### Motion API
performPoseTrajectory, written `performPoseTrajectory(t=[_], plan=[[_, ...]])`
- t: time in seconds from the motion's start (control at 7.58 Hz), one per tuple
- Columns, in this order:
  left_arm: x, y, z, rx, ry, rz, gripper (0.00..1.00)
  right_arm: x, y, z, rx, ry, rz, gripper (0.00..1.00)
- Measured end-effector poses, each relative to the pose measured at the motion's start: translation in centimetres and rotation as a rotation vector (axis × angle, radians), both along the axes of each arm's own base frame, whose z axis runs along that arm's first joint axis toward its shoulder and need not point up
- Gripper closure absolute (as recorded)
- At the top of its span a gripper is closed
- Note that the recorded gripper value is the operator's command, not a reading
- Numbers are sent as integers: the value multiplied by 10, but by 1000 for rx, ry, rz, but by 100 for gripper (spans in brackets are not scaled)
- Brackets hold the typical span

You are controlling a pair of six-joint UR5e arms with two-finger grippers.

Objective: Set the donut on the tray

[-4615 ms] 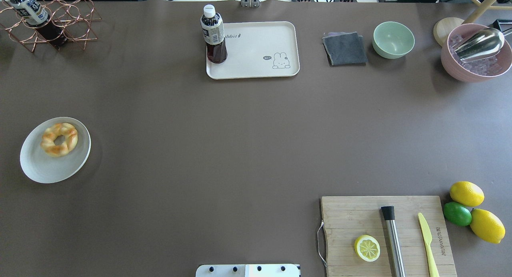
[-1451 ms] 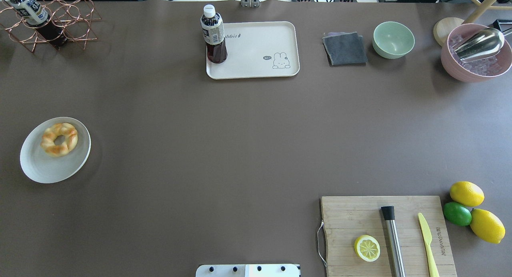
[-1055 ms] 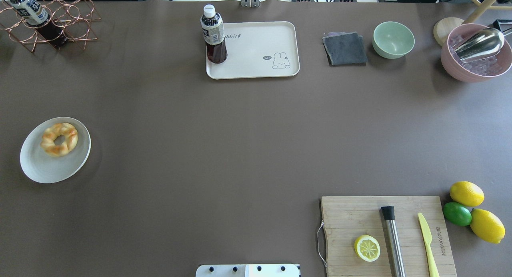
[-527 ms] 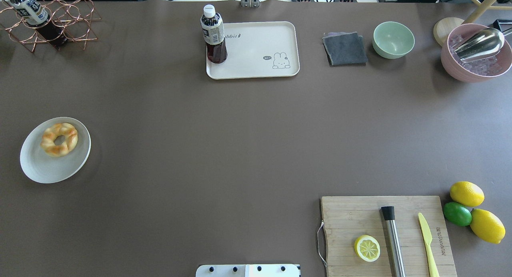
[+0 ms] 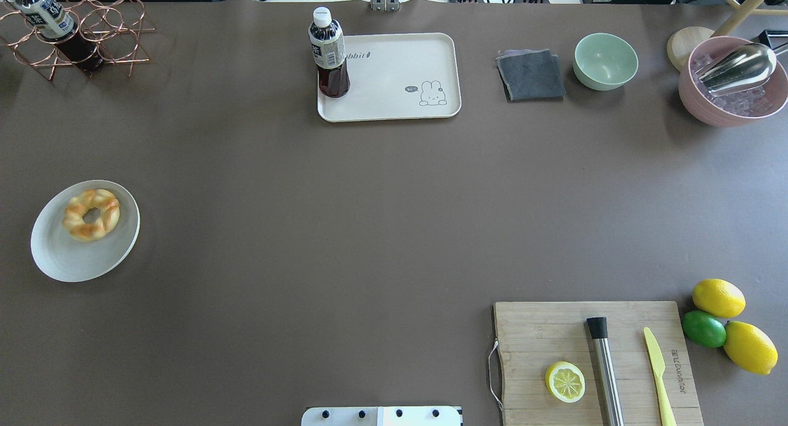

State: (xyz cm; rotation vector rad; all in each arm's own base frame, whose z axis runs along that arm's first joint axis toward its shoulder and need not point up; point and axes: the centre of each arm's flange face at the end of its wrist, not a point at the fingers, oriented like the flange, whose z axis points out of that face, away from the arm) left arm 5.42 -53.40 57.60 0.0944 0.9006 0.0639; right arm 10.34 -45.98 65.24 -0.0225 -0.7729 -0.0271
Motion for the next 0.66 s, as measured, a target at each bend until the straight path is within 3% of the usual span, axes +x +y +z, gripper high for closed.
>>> performPoseTrajectory(t=[0.26, 0.66], plan=[[29, 7, 21, 14, 21, 15, 2, 0, 0, 0, -2, -1, 2, 0], [87, 29, 37, 0, 95, -24, 2, 0, 0, 0, -2, -1, 2, 0]])
